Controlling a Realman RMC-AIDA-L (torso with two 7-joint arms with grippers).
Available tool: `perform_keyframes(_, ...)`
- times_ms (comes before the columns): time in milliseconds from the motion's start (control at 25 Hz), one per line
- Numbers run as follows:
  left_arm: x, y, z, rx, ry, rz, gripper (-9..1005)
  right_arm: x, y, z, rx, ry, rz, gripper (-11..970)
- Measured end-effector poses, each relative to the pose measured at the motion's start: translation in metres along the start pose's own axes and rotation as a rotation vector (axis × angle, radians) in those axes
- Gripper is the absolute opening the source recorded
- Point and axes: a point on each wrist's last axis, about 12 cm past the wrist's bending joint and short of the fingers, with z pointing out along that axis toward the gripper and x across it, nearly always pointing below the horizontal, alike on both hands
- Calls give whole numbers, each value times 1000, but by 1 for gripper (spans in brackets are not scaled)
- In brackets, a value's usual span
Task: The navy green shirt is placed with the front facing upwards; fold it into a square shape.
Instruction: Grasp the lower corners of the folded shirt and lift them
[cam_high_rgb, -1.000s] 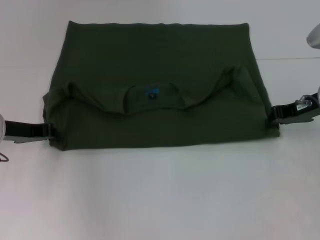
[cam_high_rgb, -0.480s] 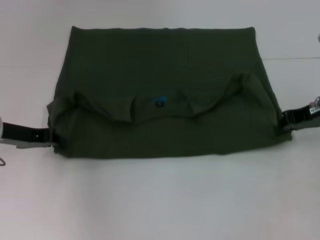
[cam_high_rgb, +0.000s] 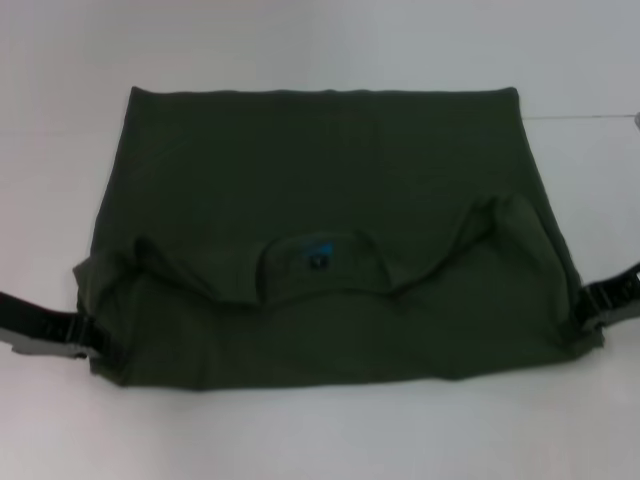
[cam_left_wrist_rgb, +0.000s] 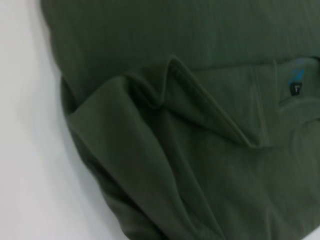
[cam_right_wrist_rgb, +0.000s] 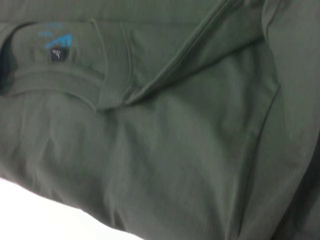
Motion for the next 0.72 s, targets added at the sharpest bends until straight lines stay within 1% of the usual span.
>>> perform_keyframes(40,2,-2,-3,10,35,6,50,2,0,0,-2,17,-4,35)
perform_keyframes(80,2,-2,-3,10,35,6,50,4,0,0,-2,36,-8,35)
perform_keyframes(360,3,-14,-11,49,153,42,51,14,2,-1,-19,119,-40,35)
perform_keyframes(560,2,-16,-12,53,164,48,52,17,3,-3,-43,138,-59,35)
perform_keyframes(680,1,-15,-13,58,150,44,52,18,2,-6,-80,112,-58,35)
perform_keyframes(720,1,-15,-13,60,144,42,53,18,0,-10,-105,82,-50,34)
